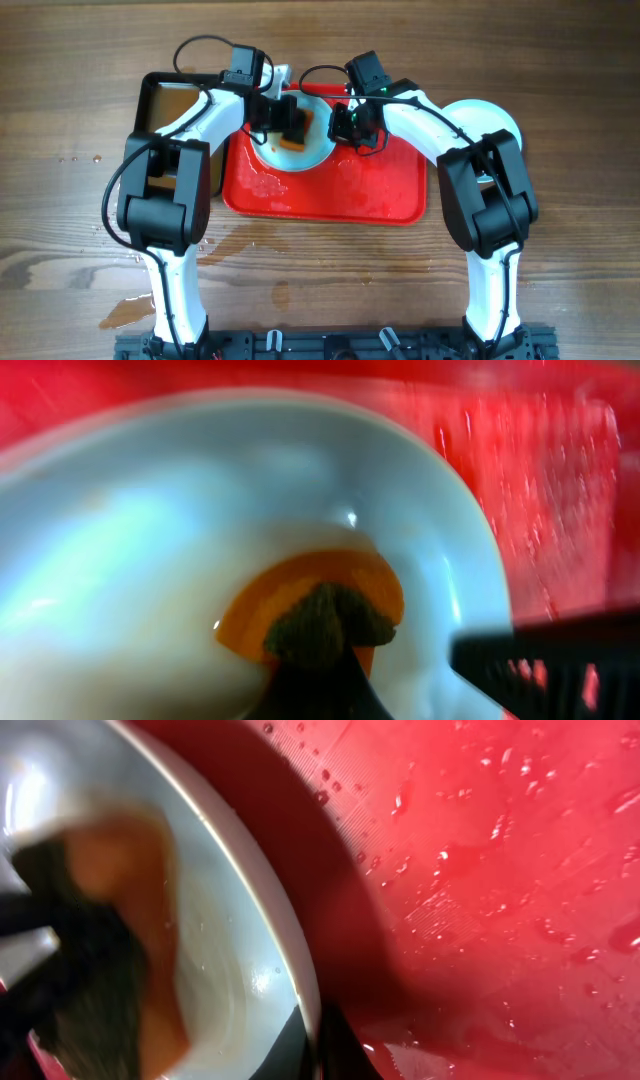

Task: Clean dirty plates on tray and stack at the side
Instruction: 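Scrub the plate with the sponge while the right gripper holds the rim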

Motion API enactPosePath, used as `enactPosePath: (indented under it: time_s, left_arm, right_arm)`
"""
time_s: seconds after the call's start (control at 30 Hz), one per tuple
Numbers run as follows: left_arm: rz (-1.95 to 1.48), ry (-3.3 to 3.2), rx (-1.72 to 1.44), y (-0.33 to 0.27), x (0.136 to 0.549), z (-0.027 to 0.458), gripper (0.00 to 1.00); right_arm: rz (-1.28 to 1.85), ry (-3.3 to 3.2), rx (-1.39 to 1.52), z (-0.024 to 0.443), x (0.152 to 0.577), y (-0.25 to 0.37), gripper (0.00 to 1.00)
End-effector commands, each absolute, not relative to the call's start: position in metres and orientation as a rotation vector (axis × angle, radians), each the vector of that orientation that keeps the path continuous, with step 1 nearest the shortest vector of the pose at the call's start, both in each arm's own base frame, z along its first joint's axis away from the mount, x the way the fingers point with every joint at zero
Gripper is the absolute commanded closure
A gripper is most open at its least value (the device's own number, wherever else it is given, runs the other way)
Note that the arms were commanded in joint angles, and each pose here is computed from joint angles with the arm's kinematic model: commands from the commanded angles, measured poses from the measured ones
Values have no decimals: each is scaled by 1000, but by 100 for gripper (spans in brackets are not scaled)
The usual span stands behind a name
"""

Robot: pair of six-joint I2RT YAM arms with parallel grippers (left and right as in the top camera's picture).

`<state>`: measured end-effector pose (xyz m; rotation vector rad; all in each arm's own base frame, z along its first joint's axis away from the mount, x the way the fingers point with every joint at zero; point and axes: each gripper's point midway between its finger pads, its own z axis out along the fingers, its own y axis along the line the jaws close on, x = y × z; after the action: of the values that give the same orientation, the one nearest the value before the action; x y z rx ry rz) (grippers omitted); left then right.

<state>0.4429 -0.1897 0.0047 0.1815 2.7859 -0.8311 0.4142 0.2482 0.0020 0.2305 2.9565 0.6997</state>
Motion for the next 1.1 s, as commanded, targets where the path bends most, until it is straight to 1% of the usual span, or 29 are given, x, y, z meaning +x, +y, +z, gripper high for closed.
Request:
enactPosePath:
  time_s: [0.0, 0.07, 0.13, 0.2, 0.27, 0.3, 0.43, 0.5, 0.63, 0.77, 0.87, 0.97, 1.07]
  left_arm:
    - [-916, 3019, 160, -176, 386, -41, 96]
    - [-882, 3050, 94, -156, 385, -38, 96]
    - [-753, 3064, 8, -123, 392, -37, 96]
    - [-489, 3073, -150, -82, 402, -38, 96]
    - [-245, 3044, -171, -54, 412, -37, 96]
    - [-180, 3030, -158, -50, 416, -37, 96]
    - [-23, 2988, -59, -62, 423, -37, 96]
    - [49, 2970, -2, -74, 423, -36, 96]
    - [42, 2980, -103, -96, 414, -37, 96]
    - [46, 3004, -342, -101, 401, -38, 96]
    - [63, 3027, -483, -107, 388, -39, 96]
    - [48, 3061, -424, -114, 379, -30, 96]
    - [-53, 3034, -356, -122, 382, -1, 96]
  right_arm:
    - [728, 2987, 175, -12, 407, 257, 96]
    - [738, 2985, 170, -12, 407, 258, 96]
    - [738, 2986, 170, -12, 407, 258, 96]
    - [737, 2986, 171, -12, 407, 258, 96]
    - [738, 2983, 175, -12, 408, 257, 95]
    - [738, 2983, 176, -12, 408, 257, 96]
    - [766, 2993, 201, -11, 408, 253, 96]
    - [772, 3006, 255, -11, 411, 239, 96]
    - [874, 2999, 297, -4, 418, 214, 96]
    - [913, 2995, 319, -2, 422, 197, 96]
    - [914, 2991, 305, -2, 423, 197, 96]
    - [914, 2985, 284, -2, 424, 198, 96]
    - [929, 2969, 270, 0, 426, 200, 95]
